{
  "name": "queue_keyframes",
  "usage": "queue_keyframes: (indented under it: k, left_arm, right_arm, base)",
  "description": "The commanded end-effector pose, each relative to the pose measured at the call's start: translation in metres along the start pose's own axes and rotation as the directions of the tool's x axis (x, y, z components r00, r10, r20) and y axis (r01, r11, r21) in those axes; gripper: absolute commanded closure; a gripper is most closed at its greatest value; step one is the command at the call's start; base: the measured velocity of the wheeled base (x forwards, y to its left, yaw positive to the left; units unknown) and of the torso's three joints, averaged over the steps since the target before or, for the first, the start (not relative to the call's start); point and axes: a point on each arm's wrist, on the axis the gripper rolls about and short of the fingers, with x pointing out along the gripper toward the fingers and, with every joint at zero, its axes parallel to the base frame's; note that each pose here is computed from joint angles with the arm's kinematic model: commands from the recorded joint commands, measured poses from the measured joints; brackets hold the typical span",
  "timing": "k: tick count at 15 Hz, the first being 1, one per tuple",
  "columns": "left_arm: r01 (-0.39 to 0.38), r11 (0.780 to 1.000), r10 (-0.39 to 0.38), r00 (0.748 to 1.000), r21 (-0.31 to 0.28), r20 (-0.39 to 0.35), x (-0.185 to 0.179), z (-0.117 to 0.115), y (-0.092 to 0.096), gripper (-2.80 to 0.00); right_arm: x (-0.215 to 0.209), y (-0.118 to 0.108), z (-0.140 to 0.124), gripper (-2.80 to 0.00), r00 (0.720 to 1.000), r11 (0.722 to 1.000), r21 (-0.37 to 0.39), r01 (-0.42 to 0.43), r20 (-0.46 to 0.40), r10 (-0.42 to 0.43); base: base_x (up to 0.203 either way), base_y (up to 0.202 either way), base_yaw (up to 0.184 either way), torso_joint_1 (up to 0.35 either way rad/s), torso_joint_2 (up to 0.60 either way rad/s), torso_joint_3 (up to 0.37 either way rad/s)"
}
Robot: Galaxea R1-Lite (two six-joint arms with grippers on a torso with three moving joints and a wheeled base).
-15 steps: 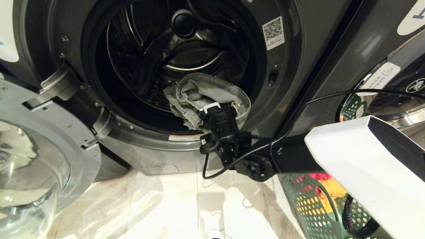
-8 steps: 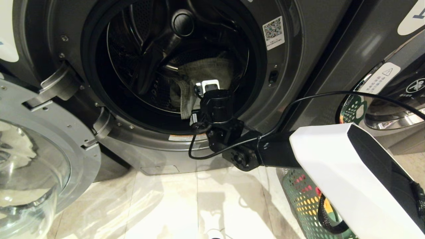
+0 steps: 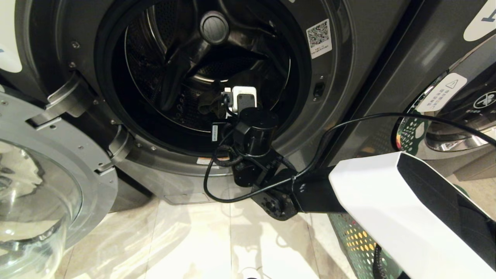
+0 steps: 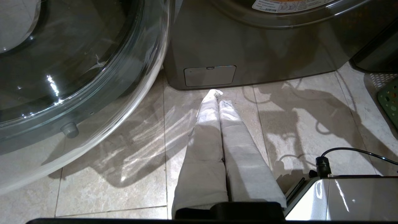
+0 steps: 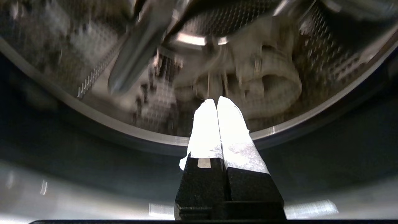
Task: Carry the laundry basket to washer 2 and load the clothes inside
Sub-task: Place the clothes into the washing machine
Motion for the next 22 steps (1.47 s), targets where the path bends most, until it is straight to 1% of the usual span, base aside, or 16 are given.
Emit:
queue_keyframes:
  k: [1,2,3,5,6,8,9,10,12,14,16,17,19,21,22]
  left_arm:
    - [-0.001,1.000,0.001,1.000,0.000,-0.002,0.000,0.000,0.000,0.00]
    - [-0.001,1.000,0.001,1.000,0.000,-0.002,0.000,0.000,0.000,0.00]
    - [0.001,1.000,-0.001,1.000,0.000,-0.001,0.000,0.000,0.000,0.00]
    - [0.000,1.000,0.000,1.000,0.000,-0.001,0.000,0.000,0.000,0.00]
    - [-0.001,1.000,0.001,1.000,0.000,-0.002,0.000,0.000,0.000,0.00]
    - [-0.001,1.000,0.001,1.000,0.000,-0.002,0.000,0.000,0.000,0.00]
    - [0.000,1.000,0.000,1.000,0.000,-0.001,0.000,0.000,0.000,0.00]
    - [-0.001,1.000,0.001,1.000,0.000,-0.002,0.000,0.000,0.000,0.00]
    - [0.001,1.000,-0.001,1.000,0.000,-0.001,0.000,0.000,0.000,0.00]
    - [-0.001,1.000,0.001,1.000,0.000,-0.002,0.000,0.000,0.000,0.00]
    - [0.000,1.000,0.000,1.000,0.000,-0.001,0.000,0.000,0.000,0.00]
    - [-0.001,1.000,0.001,1.000,0.000,-0.002,0.000,0.000,0.000,0.00]
    - [-0.001,1.000,0.001,1.000,-0.001,-0.002,0.000,0.000,0.000,0.00]
    - [-0.001,1.000,0.001,1.000,0.000,-0.002,0.000,0.000,0.000,0.00]
    - [0.000,1.000,0.000,1.000,0.000,-0.001,0.000,0.000,0.000,0.00]
  right_arm:
    - [-0.022,-0.009,0.023,0.00,0.998,1.000,-0.024,-0.013,-0.064,0.011]
    - [-0.032,-0.014,0.027,0.00,0.993,0.999,-0.035,-0.023,-0.120,0.018]
    - [-0.046,-0.023,0.035,0.00,0.981,0.999,-0.038,-0.038,-0.194,0.030]
    - [-0.079,-0.043,0.047,0.00,0.937,0.997,-0.026,-0.079,-0.342,0.065]
    - [-0.098,-0.054,0.053,0.00,0.909,0.994,-0.020,-0.106,-0.408,0.089]
    - [-0.132,-0.076,0.065,0.00,0.846,0.986,-0.011,-0.164,-0.516,0.135]
    - [-0.150,-0.087,0.065,0.00,0.806,0.981,-0.012,-0.192,-0.573,0.150]
    - [-0.167,-0.096,0.061,0.00,0.761,0.975,-0.014,-0.222,-0.627,0.164]
    - [-0.196,-0.111,0.053,0.00,0.686,0.963,-0.019,-0.269,-0.706,0.177]
    - [-0.219,-0.128,0.047,0.00,0.624,0.960,-0.044,-0.277,-0.768,0.144]
    - [-0.238,-0.144,0.045,0.00,0.558,0.962,-0.070,-0.262,-0.825,0.092]
    - [-0.243,-0.149,0.045,0.00,0.543,0.968,-0.069,-0.243,-0.836,0.077]
    - [-0.241,-0.161,0.042,0.00,0.536,0.979,-0.087,-0.186,-0.844,0.026]
    - [-0.231,-0.177,0.042,0.00,0.547,0.989,-0.115,-0.093,-0.836,-0.046]
    - [-0.223,-0.191,0.042,0.00,0.551,0.990,-0.141,-0.019,-0.828,-0.108]
  base:
    - [0.000,0.000,0.000,0.000,0.00,0.000]
    - [0.000,0.000,0.000,0.000,0.00,0.000]
    - [0.000,0.000,0.000,0.000,0.00,0.000]
    - [0.000,0.000,0.000,0.000,0.00,0.000]
    - [0.000,0.000,0.000,0.000,0.00,0.000]
    - [0.000,0.000,0.000,0.000,0.00,0.000]
    - [0.000,0.000,0.000,0.000,0.00,0.000]
    - [0.000,0.000,0.000,0.000,0.00,0.000]
    - [0.000,0.000,0.000,0.000,0.00,0.000]
    - [0.000,0.000,0.000,0.000,0.00,0.000]
    - [0.000,0.000,0.000,0.000,0.00,0.000]
    - [0.000,0.000,0.000,0.000,0.00,0.000]
    - [0.000,0.000,0.000,0.000,0.00,0.000]
    - [0.000,0.000,0.000,0.000,0.00,0.000]
    - [0.000,0.000,0.000,0.000,0.00,0.000]
